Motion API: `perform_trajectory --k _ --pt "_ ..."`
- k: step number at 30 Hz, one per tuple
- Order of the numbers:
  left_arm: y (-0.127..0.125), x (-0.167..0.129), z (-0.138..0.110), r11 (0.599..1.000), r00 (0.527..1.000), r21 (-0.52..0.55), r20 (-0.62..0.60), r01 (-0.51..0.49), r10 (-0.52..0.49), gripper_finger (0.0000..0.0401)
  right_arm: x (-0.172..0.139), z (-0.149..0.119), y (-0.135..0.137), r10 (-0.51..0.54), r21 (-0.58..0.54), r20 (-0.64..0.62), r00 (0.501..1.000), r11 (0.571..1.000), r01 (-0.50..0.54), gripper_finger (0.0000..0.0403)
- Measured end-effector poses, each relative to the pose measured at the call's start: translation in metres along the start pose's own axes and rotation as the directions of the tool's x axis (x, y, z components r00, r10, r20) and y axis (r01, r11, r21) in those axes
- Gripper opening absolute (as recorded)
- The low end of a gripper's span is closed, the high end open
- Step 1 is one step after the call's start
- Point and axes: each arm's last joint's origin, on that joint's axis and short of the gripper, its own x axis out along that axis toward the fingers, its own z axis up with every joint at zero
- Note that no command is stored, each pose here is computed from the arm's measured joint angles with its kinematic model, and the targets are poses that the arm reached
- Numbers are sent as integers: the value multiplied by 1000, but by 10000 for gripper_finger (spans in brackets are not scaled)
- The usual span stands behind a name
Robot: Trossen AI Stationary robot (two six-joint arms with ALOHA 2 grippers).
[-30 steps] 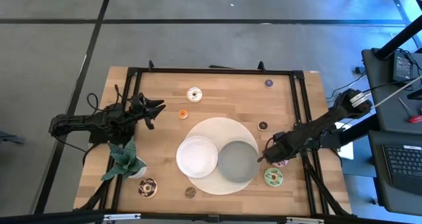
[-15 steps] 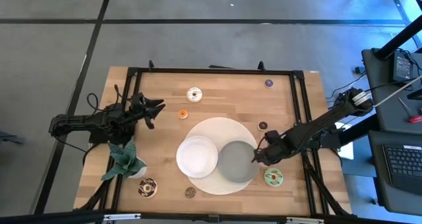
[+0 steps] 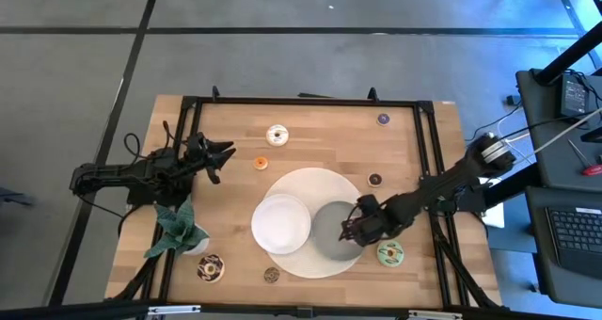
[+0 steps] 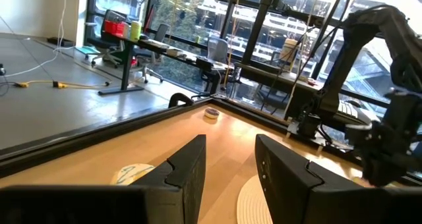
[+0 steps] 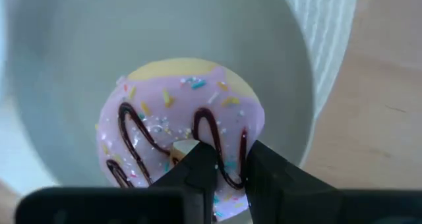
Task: Pick & Place donuts
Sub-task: Put the large purple donut on the gray plate
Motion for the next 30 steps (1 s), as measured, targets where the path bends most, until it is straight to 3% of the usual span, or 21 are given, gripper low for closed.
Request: perform_trajectory --k 6,24,30 --pt "0 0 0 1000 1000 0 0 0 0 127 16 -4 0 -53 -1 -42 998 999 53 68" --pt "0 0 0 1000 1000 0 0 1 -1 127 17 -1 1 -70 31 -113 991 997 74 69" --pt "0 0 0 1000 1000 0 0 1 -1 127 17 0 1 -80 17 -150 985 996 84 102"
